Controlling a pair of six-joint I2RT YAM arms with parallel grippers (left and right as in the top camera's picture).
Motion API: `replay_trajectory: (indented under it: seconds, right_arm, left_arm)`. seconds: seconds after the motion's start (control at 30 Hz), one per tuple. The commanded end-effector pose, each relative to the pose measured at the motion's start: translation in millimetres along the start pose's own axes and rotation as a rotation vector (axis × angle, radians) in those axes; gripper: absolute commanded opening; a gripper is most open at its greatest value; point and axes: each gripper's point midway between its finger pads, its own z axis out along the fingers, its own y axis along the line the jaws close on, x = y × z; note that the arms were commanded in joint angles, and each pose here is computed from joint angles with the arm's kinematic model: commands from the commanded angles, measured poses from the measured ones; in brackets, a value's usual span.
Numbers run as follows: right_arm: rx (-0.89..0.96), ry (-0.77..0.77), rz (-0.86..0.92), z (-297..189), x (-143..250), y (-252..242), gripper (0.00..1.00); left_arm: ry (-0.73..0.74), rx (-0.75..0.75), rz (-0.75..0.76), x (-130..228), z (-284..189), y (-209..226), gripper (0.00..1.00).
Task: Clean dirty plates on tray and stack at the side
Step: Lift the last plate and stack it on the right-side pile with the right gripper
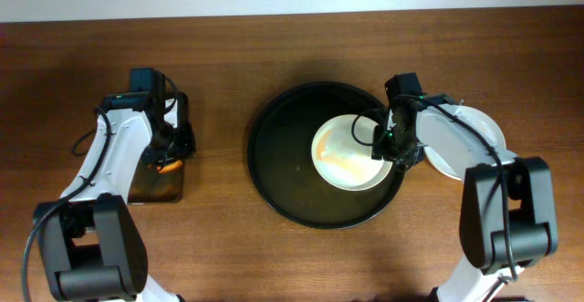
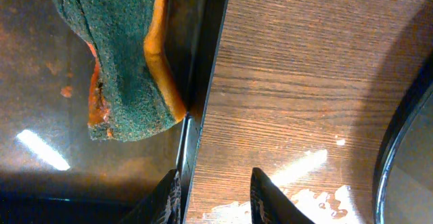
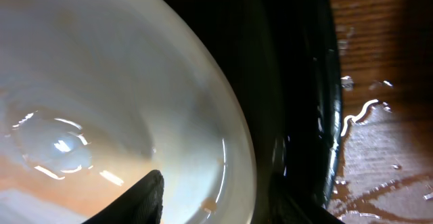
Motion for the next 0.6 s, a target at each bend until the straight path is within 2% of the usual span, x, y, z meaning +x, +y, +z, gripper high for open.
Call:
replay_trajectory:
  seconds: [0.0,0.07,0.13,0.17,0.33,0.43,0.57]
  right_arm:
    - [0.002,0.020,0.021,14,-1,-2,0.49]
    - [0.004,0.028,0.022,18,1,-3,0.36]
    - [0.003,0.027,0.022,18,1,-3,0.09]
    - [0.003,0.028,0.021,18,1,-3,0.04]
    - [-0.003,-0.007,0.004,8,-5,-1,0.04]
    - [-0.012,-0.132,-0.030,-32,-21,2,0.04]
    - [0.109,-0.311,-0.144,-84,-32,1,0.04]
  left_arm:
    - [-0.001,0.011,-0.002,0,-1,-2,0.32]
    - [-0.001,0.011,-0.002,0,-1,-2,0.32]
    - [-0.001,0.011,-0.002,0,-1,-2,0.32]
    - [-0.001,0.011,-0.002,0,-1,-2,0.32]
    - [0.000,0.011,-0.002,0,-1,-2,0.32]
    - [0.000,0.011,-0.002,0,-1,-2,0.32]
    - [-0.004,0.011,-0.002,-1,-1,-2,0.32]
